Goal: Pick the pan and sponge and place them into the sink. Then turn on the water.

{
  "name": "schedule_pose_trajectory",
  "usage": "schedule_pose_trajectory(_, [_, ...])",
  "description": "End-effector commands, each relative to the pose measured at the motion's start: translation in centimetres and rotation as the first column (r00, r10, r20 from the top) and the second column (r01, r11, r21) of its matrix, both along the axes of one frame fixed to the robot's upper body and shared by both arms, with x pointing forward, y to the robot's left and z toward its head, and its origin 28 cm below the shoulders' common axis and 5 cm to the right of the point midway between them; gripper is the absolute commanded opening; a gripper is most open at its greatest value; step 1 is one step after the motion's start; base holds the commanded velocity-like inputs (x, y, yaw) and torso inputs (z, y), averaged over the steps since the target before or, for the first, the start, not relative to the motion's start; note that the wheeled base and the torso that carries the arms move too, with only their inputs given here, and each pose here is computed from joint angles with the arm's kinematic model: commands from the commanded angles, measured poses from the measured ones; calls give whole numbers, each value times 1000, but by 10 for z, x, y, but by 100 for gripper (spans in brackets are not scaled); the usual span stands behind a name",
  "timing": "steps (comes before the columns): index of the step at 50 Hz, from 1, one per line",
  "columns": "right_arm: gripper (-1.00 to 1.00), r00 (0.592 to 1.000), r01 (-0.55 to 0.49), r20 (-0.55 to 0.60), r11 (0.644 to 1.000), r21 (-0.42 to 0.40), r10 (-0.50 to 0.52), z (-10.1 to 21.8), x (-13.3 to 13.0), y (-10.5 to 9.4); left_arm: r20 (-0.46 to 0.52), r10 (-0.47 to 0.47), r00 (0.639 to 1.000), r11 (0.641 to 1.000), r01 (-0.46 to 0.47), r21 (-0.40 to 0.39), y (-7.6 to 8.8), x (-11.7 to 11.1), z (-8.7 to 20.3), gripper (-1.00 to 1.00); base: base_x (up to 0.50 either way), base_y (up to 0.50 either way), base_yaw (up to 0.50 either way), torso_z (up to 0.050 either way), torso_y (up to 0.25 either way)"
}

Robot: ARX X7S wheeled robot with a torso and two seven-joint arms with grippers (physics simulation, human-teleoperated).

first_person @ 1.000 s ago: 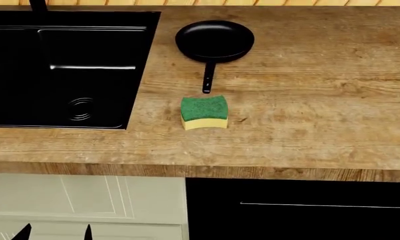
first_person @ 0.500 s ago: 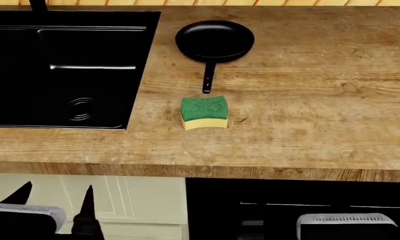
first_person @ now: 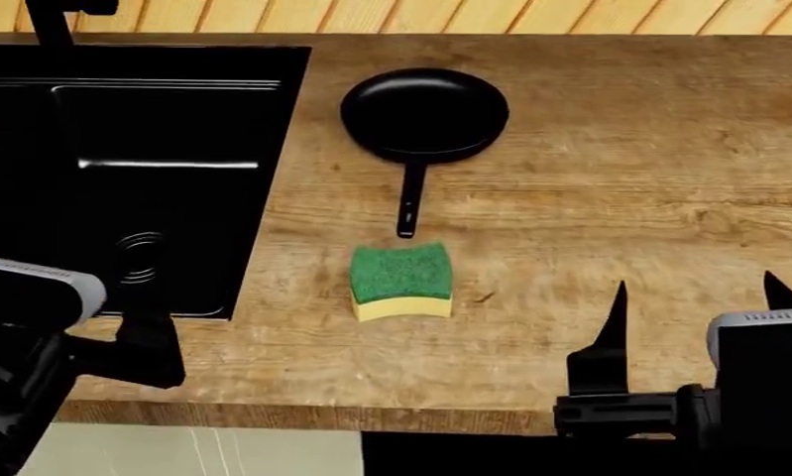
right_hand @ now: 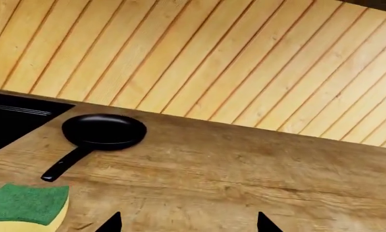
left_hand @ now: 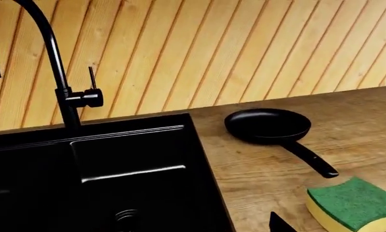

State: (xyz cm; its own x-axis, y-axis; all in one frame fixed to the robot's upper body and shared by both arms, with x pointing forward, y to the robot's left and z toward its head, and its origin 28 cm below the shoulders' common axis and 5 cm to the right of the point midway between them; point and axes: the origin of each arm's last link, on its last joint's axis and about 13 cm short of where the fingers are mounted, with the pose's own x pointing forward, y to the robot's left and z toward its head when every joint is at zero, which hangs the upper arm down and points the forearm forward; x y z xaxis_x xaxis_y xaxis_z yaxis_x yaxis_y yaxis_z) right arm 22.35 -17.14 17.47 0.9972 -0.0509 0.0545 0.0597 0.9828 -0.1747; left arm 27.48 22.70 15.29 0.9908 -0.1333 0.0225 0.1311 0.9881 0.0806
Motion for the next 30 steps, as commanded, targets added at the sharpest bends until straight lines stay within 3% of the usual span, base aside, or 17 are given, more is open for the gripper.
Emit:
schedule_pose_trajectory(1, [100, 1000, 15, -3, 1000, -17, -15, 9, -3, -6, -12, -12, 1000, 999, 13, 33, 3, 1, 9, 100, 500, 0, 0, 0, 0])
schedule_pose_trajectory(9, [100, 1000, 0, -6, 1000, -15, -1, 10, -3, -6, -16, -20, 1000, 999, 20, 26, 6, -1, 10, 100, 500, 0, 0, 0, 0])
schedule_pose_trajectory(11, [100, 1000, 8, -20, 998, -65, -10, 12, -4, -6, -19, -15, 1000, 1000, 15, 26, 9, 1, 10, 100, 500, 0, 0, 0, 0])
schedule_pose_trajectory(12, [100, 1000, -8, -2, 1000, -22, 8, 15, -5, -6, -23, -11, 1000, 1000, 12, 26, 8, 3, 8, 100, 500, 0, 0, 0, 0])
schedule_pose_trajectory(30, [100, 999, -8, -38, 1000, 14, 8, 8, -1, -4, -41, -54, 998, 998, 56, 41, 8, 2, 4, 100, 465, 0, 0, 0, 1])
